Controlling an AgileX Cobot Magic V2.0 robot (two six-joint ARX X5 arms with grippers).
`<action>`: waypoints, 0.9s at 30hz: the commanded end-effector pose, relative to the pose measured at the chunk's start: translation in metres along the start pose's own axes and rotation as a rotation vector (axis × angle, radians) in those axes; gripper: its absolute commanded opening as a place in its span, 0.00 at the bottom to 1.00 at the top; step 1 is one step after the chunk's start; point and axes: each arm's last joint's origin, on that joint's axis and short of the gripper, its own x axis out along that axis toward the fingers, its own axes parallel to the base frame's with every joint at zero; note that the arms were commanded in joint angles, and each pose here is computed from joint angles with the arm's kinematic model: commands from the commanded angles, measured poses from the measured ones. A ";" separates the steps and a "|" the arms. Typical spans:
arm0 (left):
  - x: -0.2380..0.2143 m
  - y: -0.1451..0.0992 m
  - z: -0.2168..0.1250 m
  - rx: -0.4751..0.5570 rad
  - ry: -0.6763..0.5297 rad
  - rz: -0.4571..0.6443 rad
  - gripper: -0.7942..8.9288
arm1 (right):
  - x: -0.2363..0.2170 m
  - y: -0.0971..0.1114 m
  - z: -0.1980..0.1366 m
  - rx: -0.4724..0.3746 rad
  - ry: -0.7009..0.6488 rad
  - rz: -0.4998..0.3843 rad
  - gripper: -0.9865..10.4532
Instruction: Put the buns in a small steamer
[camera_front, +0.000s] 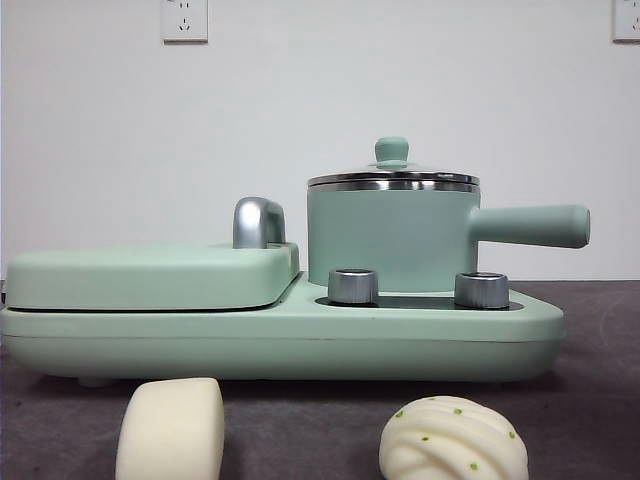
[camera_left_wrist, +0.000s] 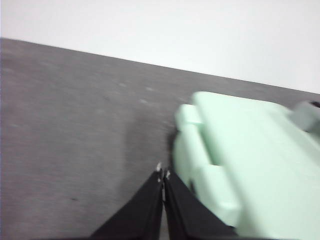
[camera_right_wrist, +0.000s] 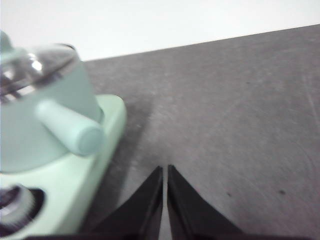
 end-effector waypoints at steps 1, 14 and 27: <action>-0.002 -0.005 0.009 -0.066 -0.012 -0.049 0.09 | -0.007 0.007 0.020 0.064 -0.065 0.034 0.10; -0.001 -0.041 0.085 -0.122 0.099 -0.252 0.09 | -0.039 0.041 0.105 0.083 0.050 0.203 0.10; 0.033 -0.082 0.158 -0.081 0.319 -0.640 0.09 | -0.039 0.068 0.183 -0.062 0.239 0.508 0.10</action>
